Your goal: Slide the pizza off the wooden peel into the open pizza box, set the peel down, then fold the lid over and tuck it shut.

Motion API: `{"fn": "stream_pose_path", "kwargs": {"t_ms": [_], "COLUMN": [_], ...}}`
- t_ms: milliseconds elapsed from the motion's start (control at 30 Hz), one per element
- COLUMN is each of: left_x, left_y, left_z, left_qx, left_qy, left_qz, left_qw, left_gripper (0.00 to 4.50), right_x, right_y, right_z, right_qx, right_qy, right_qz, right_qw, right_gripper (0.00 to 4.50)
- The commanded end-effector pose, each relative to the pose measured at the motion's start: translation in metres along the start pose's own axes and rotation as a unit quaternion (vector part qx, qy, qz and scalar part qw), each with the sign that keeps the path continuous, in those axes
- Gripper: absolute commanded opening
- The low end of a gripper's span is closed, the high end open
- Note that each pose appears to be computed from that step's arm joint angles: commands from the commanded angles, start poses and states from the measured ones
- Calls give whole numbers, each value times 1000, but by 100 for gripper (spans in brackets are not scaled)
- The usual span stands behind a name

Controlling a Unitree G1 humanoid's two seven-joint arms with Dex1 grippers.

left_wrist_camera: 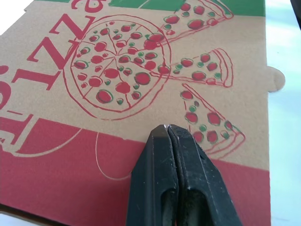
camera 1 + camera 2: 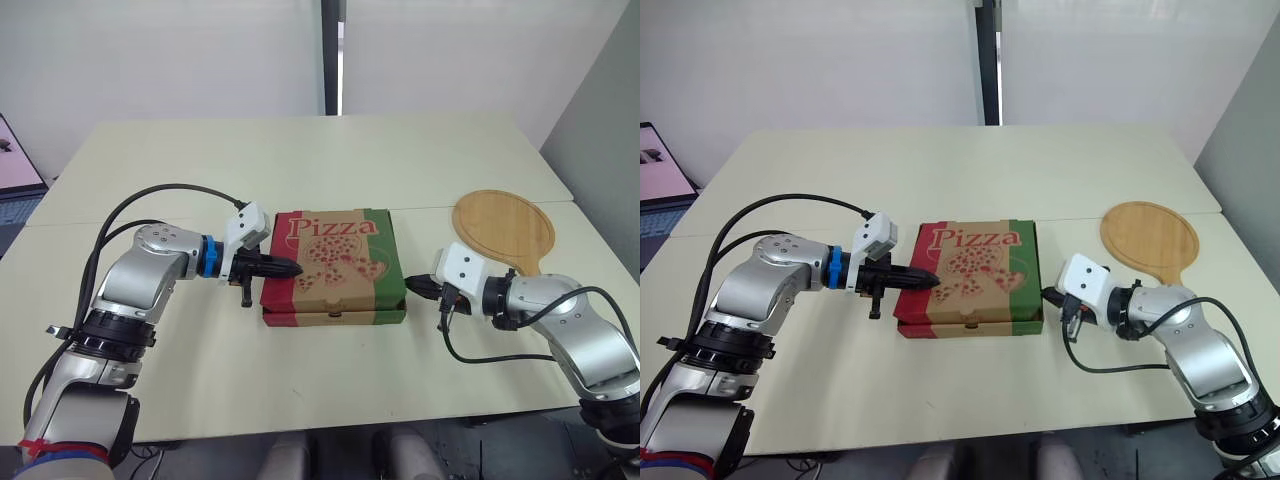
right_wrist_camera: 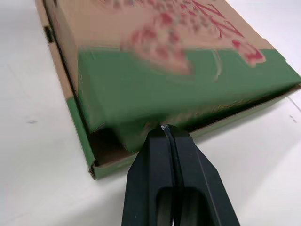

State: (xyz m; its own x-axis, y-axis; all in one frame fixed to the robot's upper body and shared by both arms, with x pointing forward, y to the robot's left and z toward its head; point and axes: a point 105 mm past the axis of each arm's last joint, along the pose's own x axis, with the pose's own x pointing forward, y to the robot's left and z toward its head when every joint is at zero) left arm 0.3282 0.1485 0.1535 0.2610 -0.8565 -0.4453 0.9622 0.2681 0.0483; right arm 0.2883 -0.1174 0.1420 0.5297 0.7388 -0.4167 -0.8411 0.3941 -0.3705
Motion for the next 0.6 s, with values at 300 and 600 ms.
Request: {"fn": "stream_pose_path", "kwargs": {"t_ms": [300,600], "left_x": [-3,-2], "left_y": [1,-2], "left_z": [5,1], "left_qx": [11,11], "left_qy": [-7,3], "left_qz": [5,4], "left_qw": [1000,1000], "left_gripper": [0,0], "right_x": [1,-9], "right_y": [6,3], "right_z": [9,3], "right_qx": [14,-24], "right_qy": [-19,-1], "right_qz": [4,-7], "right_qw": [1000,1000], "right_gripper": [4,4]}}
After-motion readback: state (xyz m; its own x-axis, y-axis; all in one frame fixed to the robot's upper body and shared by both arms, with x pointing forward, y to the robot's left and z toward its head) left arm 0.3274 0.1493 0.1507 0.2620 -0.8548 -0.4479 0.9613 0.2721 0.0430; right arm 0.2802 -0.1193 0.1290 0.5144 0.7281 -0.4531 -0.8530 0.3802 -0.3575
